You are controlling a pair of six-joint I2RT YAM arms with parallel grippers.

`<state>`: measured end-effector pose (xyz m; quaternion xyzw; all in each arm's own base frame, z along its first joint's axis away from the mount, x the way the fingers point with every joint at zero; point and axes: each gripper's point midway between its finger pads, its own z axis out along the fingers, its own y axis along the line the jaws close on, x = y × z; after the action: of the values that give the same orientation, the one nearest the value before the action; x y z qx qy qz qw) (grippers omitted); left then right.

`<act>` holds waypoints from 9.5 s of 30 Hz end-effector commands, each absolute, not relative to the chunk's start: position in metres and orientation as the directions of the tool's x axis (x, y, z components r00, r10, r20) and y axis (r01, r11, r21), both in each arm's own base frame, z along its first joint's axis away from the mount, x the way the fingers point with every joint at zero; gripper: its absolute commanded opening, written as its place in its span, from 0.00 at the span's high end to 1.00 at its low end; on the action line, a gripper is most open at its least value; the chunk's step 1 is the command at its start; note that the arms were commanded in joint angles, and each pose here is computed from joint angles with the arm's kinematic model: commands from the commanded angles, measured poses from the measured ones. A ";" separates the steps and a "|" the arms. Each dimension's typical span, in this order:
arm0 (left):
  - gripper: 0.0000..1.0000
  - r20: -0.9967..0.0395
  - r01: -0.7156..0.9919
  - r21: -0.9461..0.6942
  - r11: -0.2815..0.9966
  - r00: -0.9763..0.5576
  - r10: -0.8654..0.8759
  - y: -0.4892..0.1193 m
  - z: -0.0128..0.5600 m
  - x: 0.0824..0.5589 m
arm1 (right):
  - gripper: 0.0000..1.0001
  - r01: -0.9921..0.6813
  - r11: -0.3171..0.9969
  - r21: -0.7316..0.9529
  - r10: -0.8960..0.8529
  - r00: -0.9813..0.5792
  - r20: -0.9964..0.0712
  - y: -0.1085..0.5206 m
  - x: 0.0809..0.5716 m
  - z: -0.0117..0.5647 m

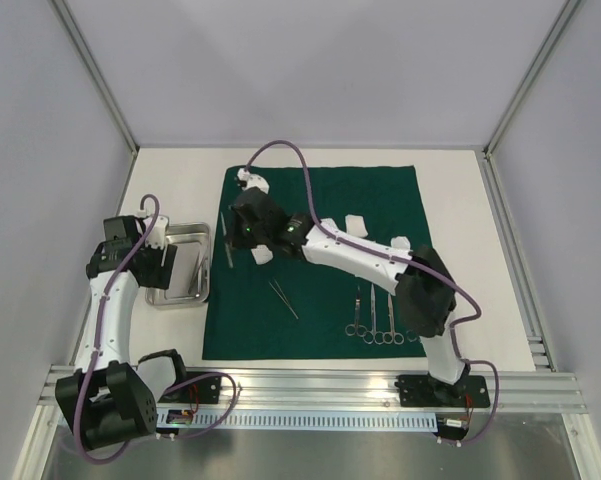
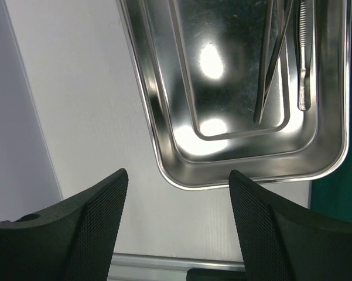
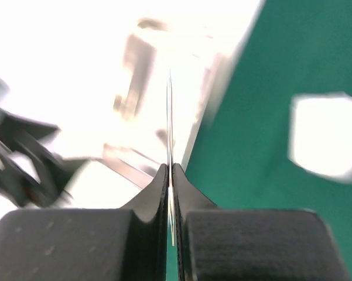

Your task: Prepare the surgical pack

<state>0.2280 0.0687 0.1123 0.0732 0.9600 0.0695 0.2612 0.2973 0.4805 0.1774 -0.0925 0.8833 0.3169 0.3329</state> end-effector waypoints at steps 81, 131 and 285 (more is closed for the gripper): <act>0.14 -0.536 0.107 0.148 0.983 -0.827 0.170 0.066 0.120 0.244 | 0.72 -0.425 0.639 0.641 0.160 -0.742 -0.651 0.607 0.312 0.189; 0.13 -0.538 0.105 0.163 0.981 -0.824 0.178 0.066 0.114 0.234 | 1.00 -0.461 0.859 0.221 -0.307 -0.811 -0.498 0.406 0.240 0.093; 0.13 -0.590 0.206 0.092 0.974 -0.777 0.220 0.042 0.162 0.231 | 0.99 0.049 0.934 0.353 0.188 -0.909 -0.372 0.232 0.237 0.056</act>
<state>0.2250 0.0421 0.1428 0.1049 0.9509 0.0089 0.2910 0.2236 0.2130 0.0402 0.0516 0.9735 0.1295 0.1816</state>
